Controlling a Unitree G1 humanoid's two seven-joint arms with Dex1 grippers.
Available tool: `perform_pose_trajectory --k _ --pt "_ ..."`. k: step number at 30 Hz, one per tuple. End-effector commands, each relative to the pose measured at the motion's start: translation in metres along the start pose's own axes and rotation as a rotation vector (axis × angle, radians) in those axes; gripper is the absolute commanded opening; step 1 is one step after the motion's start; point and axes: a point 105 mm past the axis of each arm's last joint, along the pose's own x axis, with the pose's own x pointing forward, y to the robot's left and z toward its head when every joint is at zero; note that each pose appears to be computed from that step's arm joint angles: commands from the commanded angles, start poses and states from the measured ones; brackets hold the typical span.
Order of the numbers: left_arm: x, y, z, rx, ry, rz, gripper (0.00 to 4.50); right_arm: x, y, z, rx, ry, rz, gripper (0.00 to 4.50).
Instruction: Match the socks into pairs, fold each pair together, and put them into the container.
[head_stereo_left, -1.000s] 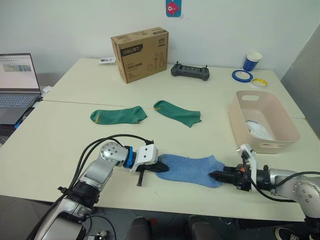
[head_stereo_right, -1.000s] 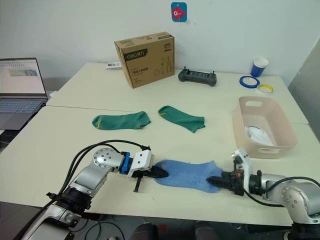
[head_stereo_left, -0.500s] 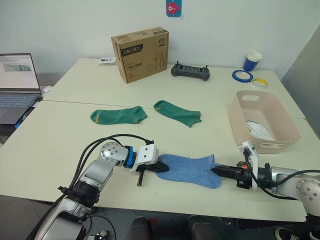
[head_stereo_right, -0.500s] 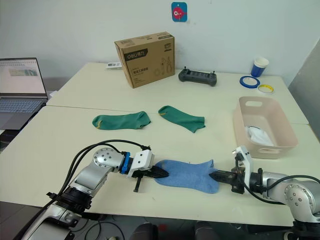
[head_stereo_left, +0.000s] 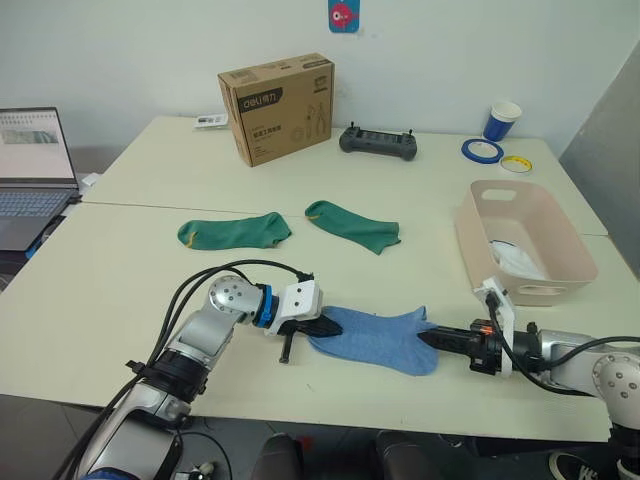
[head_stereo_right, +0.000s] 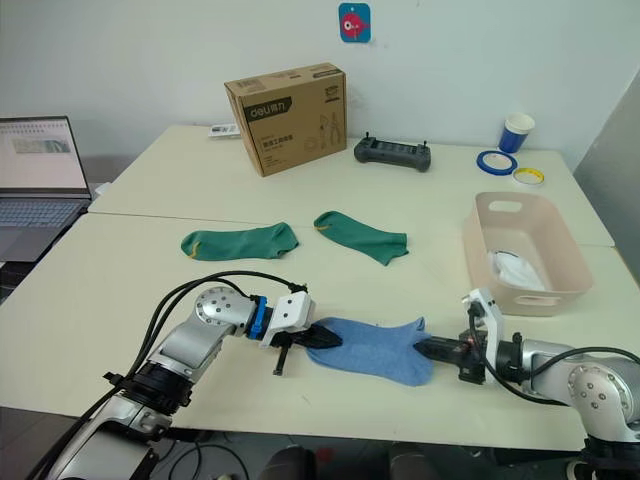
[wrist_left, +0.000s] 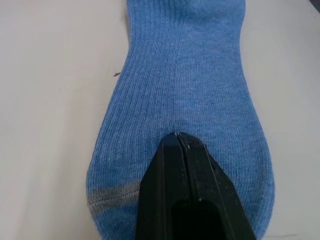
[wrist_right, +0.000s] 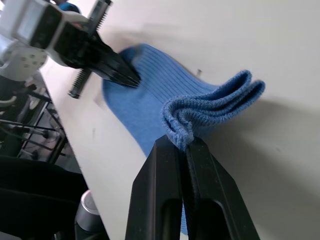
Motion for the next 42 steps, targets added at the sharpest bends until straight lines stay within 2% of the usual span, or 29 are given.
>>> perform_pose_trajectory --k 1,5,10,16,25,29,34,38,39,42 --pt "0.007 -0.011 -0.022 -0.039 0.107 -0.042 0.0 0.004 0.021 0.016 -0.045 -0.057 0.078 0.01" --pt "0.007 -0.013 -0.023 -0.041 0.107 -0.044 0.0 0.012 0.028 0.024 -0.039 -0.08 0.115 0.01" --pt "0.004 -0.009 -0.018 -0.047 0.086 -0.015 0.0 0.045 0.036 0.036 -0.005 -0.119 0.181 0.01" --pt "-0.002 -0.005 -0.016 -0.056 0.085 0.008 0.0 0.078 0.032 0.032 0.01 -0.092 0.193 0.01" --pt "-0.003 -0.006 -0.018 -0.057 0.093 0.013 0.0 0.092 0.039 0.022 -0.01 -0.045 0.247 0.01" --pt "-0.003 -0.007 -0.018 -0.056 0.092 0.014 0.0 0.09 0.044 0.034 0.012 -0.111 0.284 1.09" --pt "-0.003 -0.005 -0.018 -0.056 0.093 0.018 0.0 0.077 0.057 0.033 0.017 -0.122 0.365 2.77" --pt "-0.004 -0.004 -0.018 -0.056 0.092 0.021 0.0 0.075 0.057 0.033 0.007 -0.125 0.353 4.08" --pt "-0.005 -0.003 -0.017 -0.056 0.09 0.023 0.0 0.071 0.052 0.03 -0.058 -0.111 0.313 4.43" --pt "-0.008 -0.003 -0.017 -0.06 0.094 0.024 0.0 0.065 0.035 0.031 -0.216 -0.127 0.169 4.43"
